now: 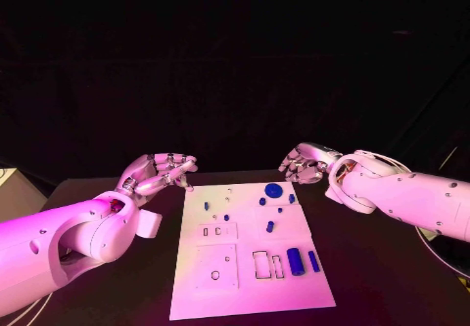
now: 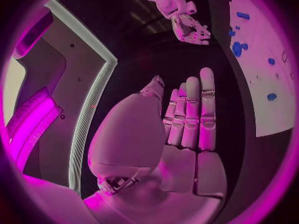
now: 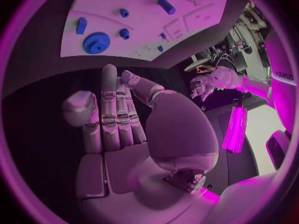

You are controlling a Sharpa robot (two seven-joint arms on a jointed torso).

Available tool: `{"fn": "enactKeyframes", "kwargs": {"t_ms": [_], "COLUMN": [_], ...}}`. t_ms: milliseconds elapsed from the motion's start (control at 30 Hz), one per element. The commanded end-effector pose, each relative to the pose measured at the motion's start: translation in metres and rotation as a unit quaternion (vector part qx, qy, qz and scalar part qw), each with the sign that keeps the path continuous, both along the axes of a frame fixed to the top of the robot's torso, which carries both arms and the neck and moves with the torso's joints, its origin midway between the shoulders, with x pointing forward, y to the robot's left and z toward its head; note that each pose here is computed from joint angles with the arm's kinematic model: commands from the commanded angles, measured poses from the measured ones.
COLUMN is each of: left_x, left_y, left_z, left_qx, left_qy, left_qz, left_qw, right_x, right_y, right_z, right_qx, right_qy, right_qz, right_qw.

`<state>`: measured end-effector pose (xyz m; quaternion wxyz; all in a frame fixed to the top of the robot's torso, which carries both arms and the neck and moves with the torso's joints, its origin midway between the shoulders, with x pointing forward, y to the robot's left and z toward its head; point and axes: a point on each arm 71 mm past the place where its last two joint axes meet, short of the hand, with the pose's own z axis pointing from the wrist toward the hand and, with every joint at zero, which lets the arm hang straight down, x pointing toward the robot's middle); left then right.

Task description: Assemble the parts on the task board

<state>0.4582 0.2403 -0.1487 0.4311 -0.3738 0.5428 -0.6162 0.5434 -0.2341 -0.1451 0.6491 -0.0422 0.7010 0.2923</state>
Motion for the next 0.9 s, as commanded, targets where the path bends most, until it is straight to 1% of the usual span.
{"fn": "enactKeyframes", "kwargs": {"t_ms": [33,167,367,533,900], "left_x": [-0.0065,-0.0096,-0.01,-0.0099,-0.008], "left_y": [-0.009,-0.012,-0.017,-0.019,-0.019], "left_z": [0.0053,0.009,0.0124,0.0143,0.0151], "left_qx": [0.006,0.004,0.003,0.003,0.003], "left_qy": [-0.003,-0.004,-0.006,-0.008,-0.007], "left_qz": [-0.033,-0.04,-0.045,-0.046,-0.047], "left_qw": [0.999,0.999,0.999,0.999,0.999], "right_x": [-0.001,-0.002,-0.004,-0.006,-0.007], "right_y": [0.006,0.015,0.034,0.042,0.047], "right_z": [0.0,0.002,0.0,-0.004,-0.012], "right_qx": [-0.09,-0.106,-0.12,-0.124,-0.139], "right_qy": [-0.029,-0.043,-0.055,-0.05,-0.042], "right_qz": [0.005,0.012,0.028,0.033,0.029], "right_qw": [0.995,0.993,0.991,0.991,0.989]}}
